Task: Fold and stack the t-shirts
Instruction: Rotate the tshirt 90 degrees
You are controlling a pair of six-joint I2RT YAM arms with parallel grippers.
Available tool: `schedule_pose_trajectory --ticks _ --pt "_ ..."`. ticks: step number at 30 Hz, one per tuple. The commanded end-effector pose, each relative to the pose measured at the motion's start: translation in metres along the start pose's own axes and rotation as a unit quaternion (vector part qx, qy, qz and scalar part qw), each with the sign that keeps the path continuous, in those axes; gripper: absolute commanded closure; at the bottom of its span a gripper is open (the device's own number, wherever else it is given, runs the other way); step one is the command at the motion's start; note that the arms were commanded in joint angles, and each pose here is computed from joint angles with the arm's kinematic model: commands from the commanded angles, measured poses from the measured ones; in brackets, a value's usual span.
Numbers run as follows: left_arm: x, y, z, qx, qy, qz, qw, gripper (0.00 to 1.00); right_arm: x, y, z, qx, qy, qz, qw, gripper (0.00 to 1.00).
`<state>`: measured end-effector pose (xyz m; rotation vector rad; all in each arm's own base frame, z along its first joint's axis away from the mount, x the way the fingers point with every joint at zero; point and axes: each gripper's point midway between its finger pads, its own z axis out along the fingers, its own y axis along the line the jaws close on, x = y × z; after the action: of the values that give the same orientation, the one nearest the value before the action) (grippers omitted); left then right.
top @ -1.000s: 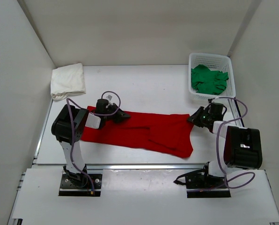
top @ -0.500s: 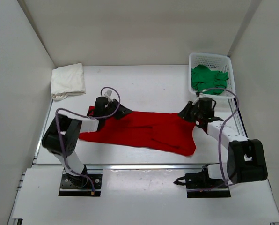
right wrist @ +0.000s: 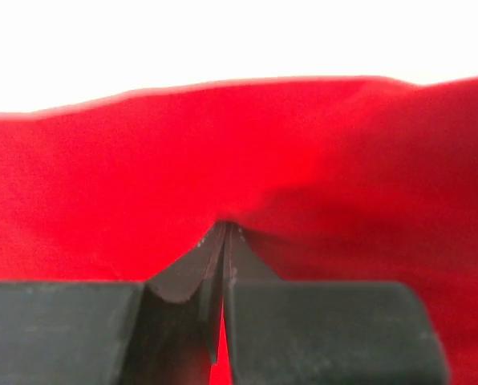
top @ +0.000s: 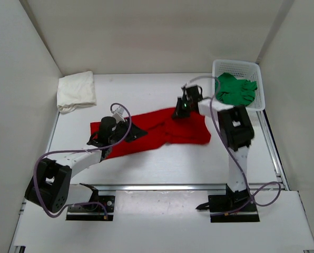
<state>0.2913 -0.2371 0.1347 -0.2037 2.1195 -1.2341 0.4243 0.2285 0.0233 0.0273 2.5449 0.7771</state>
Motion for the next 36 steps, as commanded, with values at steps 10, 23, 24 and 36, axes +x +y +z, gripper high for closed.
schedule_pose_trajectory --ticks 10,23,24,36 --pt "0.017 0.031 -0.037 -0.046 0.027 0.053 0.997 0.40 -0.219 0.103 -0.025 -0.124 -0.148 -0.096 0.976 0.73" --pt "0.018 0.014 -0.050 0.027 0.033 0.032 0.999 0.53 -0.020 0.118 -0.138 -0.132 -0.149 -0.090 0.976 0.64" --pt "0.014 0.014 -0.052 0.021 0.027 0.032 0.999 0.56 -0.005 0.138 -0.131 -0.163 -0.151 -0.105 0.969 0.64" --pt "0.007 0.022 -0.056 0.002 0.022 0.034 0.999 0.60 0.102 0.156 0.016 -0.135 -0.033 -0.026 0.990 0.55"
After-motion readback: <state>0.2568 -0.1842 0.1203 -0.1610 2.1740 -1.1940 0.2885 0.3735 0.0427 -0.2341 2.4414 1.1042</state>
